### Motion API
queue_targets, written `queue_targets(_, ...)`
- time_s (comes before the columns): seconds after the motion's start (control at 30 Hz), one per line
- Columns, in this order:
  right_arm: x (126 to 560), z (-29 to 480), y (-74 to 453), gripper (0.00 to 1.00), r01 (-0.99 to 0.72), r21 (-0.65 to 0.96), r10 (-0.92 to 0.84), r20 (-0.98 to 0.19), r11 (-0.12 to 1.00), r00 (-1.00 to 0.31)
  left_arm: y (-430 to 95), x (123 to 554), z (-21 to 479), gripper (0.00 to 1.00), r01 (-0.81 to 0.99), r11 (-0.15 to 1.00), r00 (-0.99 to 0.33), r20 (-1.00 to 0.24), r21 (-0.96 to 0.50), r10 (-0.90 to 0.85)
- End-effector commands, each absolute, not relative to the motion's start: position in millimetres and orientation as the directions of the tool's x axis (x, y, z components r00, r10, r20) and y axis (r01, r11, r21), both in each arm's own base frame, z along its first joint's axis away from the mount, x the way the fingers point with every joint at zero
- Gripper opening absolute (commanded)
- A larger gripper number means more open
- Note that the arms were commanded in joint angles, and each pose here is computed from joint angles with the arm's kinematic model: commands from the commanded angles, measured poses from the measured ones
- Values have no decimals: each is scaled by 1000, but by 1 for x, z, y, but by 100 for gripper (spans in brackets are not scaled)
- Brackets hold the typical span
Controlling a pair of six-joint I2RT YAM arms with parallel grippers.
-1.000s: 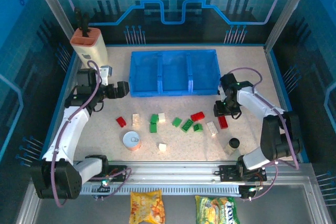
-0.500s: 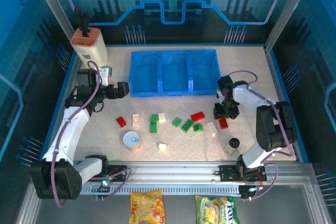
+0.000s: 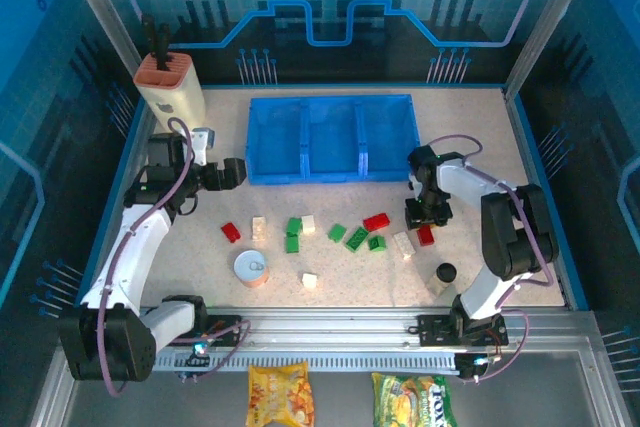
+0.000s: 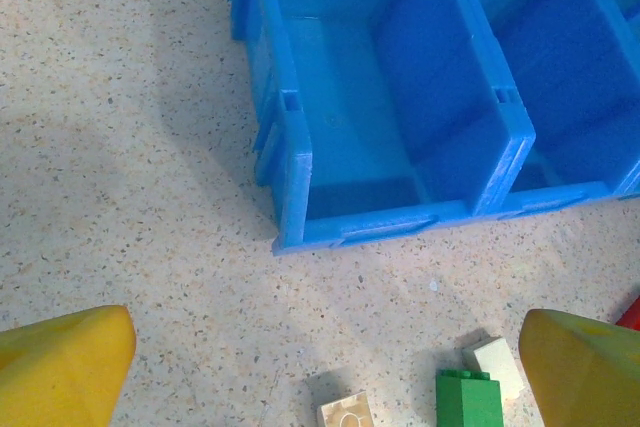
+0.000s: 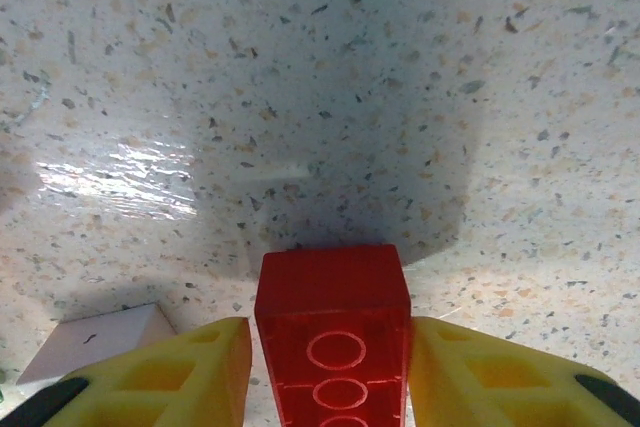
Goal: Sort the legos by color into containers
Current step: Pick up the lego from the middle-right of the table.
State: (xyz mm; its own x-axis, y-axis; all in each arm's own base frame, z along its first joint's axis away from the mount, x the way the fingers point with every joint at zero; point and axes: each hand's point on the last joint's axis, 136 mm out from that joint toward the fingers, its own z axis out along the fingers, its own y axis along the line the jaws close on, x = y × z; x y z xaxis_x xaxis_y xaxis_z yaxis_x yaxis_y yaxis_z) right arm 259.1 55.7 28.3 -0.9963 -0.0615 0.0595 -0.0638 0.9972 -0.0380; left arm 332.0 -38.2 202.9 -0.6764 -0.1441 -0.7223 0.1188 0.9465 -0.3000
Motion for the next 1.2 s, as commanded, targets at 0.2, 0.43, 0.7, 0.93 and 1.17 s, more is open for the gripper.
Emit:
queue_targets(0.2,258,29,57,40,-75,-68,-69,88,995,-994,-40,329,207,99,149,946,-658,-742,-288,-123)
queue_targets(0.43,258,32,56,39,-85,-79,-78,88,993,-993,-40,329,207,99,150,946,-657,-744,-286,-121)
queue_targets(0.7,263,50,59,38,-81,-80,-76,58,994,-995,-41,329,207,99,151,946,-657,-744,-287,-121)
queue_targets(0.93,290,81,76,38,-64,-13,-64,-32,998,-997,-45,330,211,99,169,937,-648,-751,-305,-128)
queue_targets(1.17,341,111,91,37,-51,12,-49,-122,999,-991,-45,330,211,99,167,936,-648,-750,-310,-133)
